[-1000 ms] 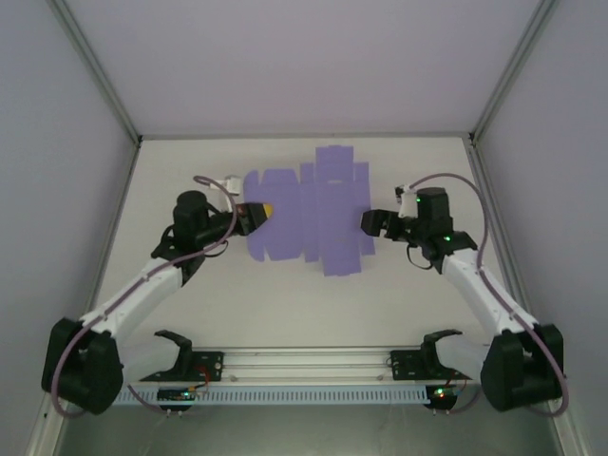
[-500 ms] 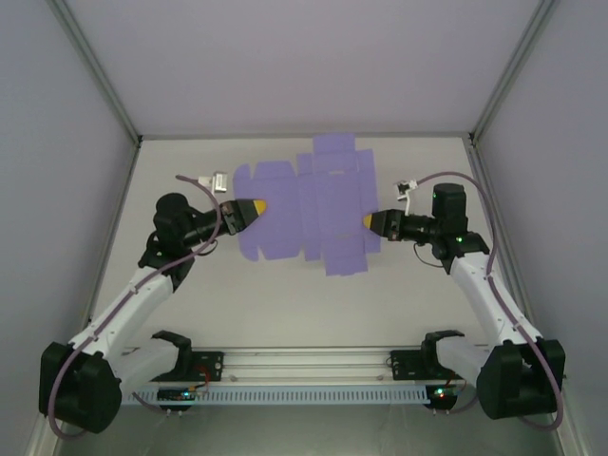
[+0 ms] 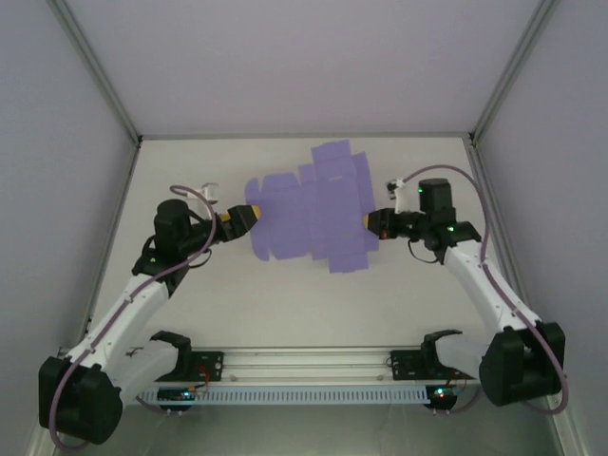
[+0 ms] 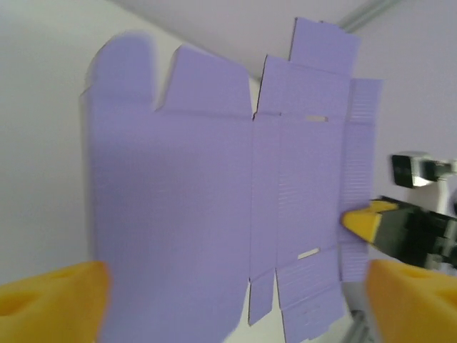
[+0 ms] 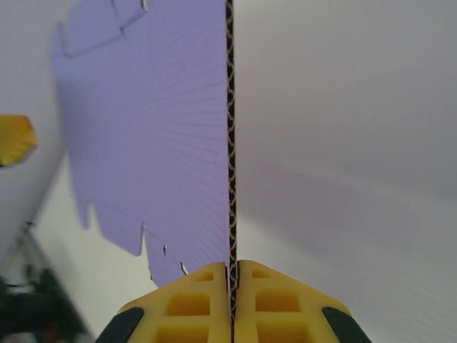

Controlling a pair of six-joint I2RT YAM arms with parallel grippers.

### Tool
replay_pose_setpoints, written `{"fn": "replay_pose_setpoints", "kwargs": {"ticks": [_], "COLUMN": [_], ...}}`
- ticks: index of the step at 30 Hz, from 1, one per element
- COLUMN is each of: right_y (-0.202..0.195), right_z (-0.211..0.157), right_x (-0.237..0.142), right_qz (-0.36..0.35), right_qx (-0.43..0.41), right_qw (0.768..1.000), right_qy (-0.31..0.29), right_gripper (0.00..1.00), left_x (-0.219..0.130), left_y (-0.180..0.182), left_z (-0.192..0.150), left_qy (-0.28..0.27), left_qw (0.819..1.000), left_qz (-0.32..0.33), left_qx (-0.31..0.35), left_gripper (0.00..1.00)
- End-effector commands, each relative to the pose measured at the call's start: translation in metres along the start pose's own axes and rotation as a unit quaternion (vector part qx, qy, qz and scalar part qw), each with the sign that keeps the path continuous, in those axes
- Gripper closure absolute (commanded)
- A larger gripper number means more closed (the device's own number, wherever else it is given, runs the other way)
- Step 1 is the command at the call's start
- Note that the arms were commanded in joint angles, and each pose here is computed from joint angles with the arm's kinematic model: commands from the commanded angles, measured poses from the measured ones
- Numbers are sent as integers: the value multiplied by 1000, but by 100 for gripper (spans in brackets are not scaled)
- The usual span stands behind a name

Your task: Assemble paper box

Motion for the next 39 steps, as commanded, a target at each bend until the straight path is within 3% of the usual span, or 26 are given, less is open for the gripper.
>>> {"fn": "replay_pose_setpoints", "kwargs": {"ticks": [1, 6, 13, 24, 28, 31, 39], "right_y": [-31, -53, -79, -17, -4, -2, 4], "right_z": [-23, -30, -20, -4, -11, -11, -8], "right_x": [22, 60, 102, 144, 152, 155, 160], "right_qz": [-116, -179, -314, -276, -253, -259, -248], "right_qx": [-64, -167, -347, -564, -590, -597, -611], "right_qw": [988, 960, 860, 772, 760, 755, 749], "right_qy": [82, 139, 202, 101, 99, 85, 72], "right_gripper": [100, 99, 94, 94, 95, 95, 95], "left_x": [-7, 4, 23, 68, 95, 115, 141], "left_y": [47, 57, 57, 33, 25, 16, 24], "left_z": [-7, -18, -17, 24, 32, 28, 3], "left_qy": [-3, 39, 76, 88, 122, 157, 214], "left_qw": [992, 990, 988, 990, 988, 984, 973], "left_qz": [125, 132, 130, 111, 96, 73, 88], "left_qx": [-8, -23, -21, -16, -23, -27, -26], "left_gripper": [0, 0, 0, 0, 0, 10, 36]}}
Point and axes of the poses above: each hand's point on the last joint's axis, 136 mm out from that joint toward the fingers, its own x axis out along the fingers, its own y axis along the line the jaws close on, z = x × y, the point moved 2 cm from there along -x, back along the fingers, and after that the axes turned 11 degrees about -x, right-handed, at the moved point
